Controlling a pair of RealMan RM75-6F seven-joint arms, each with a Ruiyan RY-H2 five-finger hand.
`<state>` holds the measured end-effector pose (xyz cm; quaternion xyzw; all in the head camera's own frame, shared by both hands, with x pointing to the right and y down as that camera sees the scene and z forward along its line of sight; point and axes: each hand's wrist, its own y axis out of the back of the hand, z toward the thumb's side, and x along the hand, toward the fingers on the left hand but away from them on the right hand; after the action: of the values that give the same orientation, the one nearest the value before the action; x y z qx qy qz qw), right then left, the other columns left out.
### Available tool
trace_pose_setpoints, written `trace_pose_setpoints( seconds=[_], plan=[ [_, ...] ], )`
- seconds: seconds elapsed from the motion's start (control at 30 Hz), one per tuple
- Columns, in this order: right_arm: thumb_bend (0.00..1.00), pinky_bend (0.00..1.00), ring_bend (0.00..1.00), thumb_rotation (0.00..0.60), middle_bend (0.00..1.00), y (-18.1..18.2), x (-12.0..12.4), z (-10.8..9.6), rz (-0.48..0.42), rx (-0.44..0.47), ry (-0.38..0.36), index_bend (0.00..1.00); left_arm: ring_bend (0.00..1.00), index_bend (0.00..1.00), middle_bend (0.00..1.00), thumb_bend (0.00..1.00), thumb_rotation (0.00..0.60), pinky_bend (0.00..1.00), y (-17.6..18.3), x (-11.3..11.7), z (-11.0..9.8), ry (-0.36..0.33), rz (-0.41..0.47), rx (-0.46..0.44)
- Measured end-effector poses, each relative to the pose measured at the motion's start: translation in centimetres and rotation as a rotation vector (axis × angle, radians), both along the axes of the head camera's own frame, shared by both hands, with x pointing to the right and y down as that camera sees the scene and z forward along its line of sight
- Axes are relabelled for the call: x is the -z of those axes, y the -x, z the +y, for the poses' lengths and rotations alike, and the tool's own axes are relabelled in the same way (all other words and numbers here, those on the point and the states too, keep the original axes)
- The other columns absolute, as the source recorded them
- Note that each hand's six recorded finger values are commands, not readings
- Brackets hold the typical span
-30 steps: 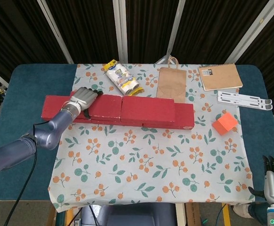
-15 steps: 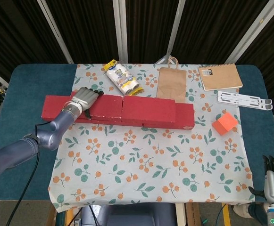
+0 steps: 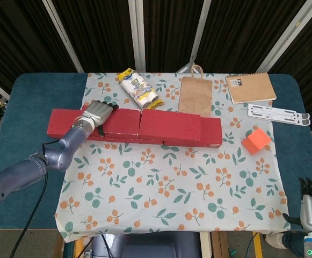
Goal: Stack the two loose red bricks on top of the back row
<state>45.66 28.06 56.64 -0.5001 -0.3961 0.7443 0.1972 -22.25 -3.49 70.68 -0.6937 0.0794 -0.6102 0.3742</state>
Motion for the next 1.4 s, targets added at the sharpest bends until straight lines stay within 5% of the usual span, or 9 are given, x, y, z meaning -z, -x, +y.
trace_pose_setpoints(
  seconds=[0.33,1.4],
  plan=[
    [0.19,0.00,0.00,0.600,0.00,0.1,-0.1,0.0,0.002,0.000,0.003,0.00,0.00,0.09,0.00,0.03,0.600,0.11,0.0,0.0,0.0,0.014,-0.007,0.011],
    [0.19,0.00,0.00,0.600,0.00,-0.1,0.0,0.1,0.019,-0.008,0.015,0.00,0.00,0.00,0.00,0.02,0.600,0.04,-0.8,0.9,0.0,0.003,-0.030,-0.004]
  ],
)
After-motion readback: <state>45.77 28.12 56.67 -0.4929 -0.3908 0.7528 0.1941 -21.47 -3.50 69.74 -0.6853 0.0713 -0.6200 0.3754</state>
